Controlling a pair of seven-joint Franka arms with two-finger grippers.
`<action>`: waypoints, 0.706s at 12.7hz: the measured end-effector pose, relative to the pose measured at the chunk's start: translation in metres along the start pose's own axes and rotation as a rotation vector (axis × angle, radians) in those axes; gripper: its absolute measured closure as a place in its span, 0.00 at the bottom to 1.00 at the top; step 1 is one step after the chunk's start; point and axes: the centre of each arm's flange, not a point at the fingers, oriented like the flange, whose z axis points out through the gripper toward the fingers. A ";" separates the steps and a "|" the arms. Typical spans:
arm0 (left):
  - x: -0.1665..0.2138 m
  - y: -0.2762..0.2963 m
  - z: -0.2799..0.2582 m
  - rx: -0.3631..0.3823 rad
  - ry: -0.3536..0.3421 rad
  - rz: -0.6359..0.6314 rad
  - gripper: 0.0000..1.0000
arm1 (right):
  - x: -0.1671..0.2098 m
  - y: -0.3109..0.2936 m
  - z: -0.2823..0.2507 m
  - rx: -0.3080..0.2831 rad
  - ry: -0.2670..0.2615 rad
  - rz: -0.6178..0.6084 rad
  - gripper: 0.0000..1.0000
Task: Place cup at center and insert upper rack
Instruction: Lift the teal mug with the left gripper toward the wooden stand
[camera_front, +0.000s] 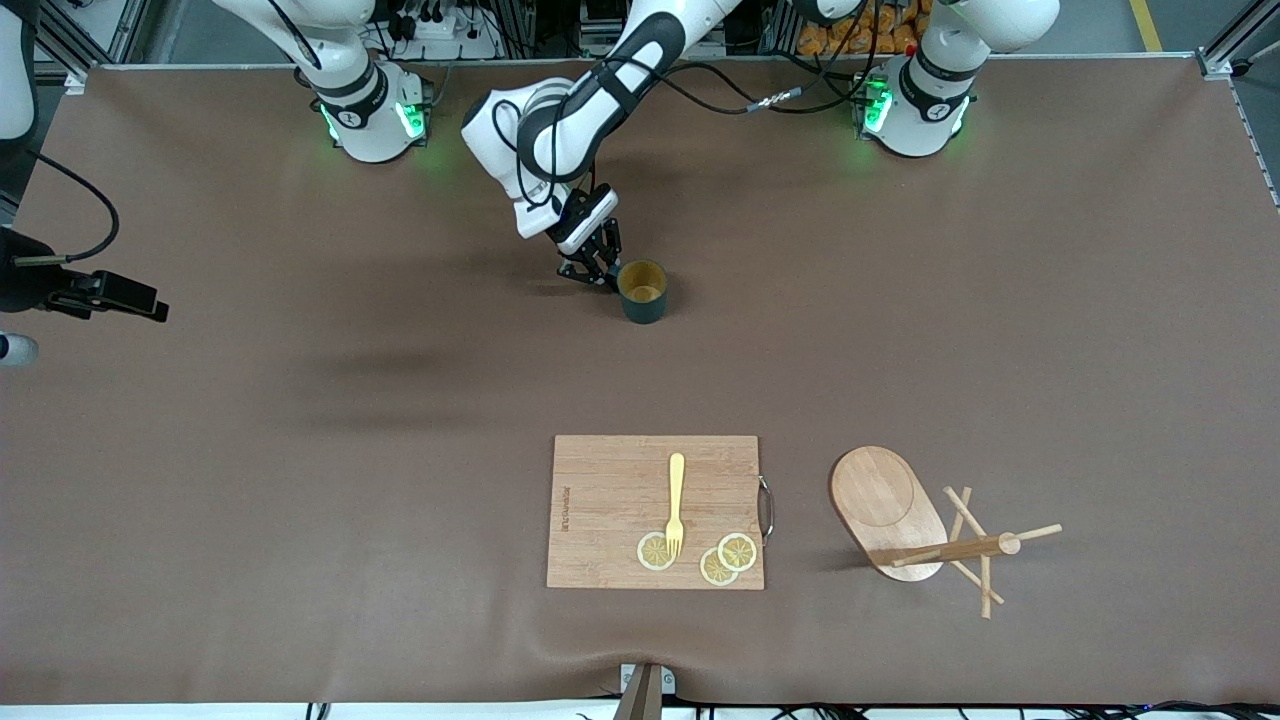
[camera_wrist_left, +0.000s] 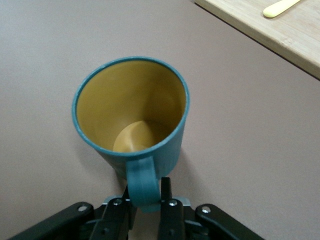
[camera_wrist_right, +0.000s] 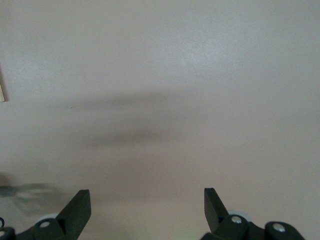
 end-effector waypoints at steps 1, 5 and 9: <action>0.000 0.000 0.000 0.000 0.000 0.000 0.79 | 0.000 0.000 0.000 0.000 0.000 0.000 0.00; 0.004 0.004 -0.007 -0.008 -0.015 -0.007 0.79 | 0.000 0.000 0.000 0.000 0.000 0.000 0.00; 0.037 0.018 -0.048 -0.048 -0.088 -0.026 0.79 | 0.000 0.000 0.000 0.000 0.000 0.000 0.00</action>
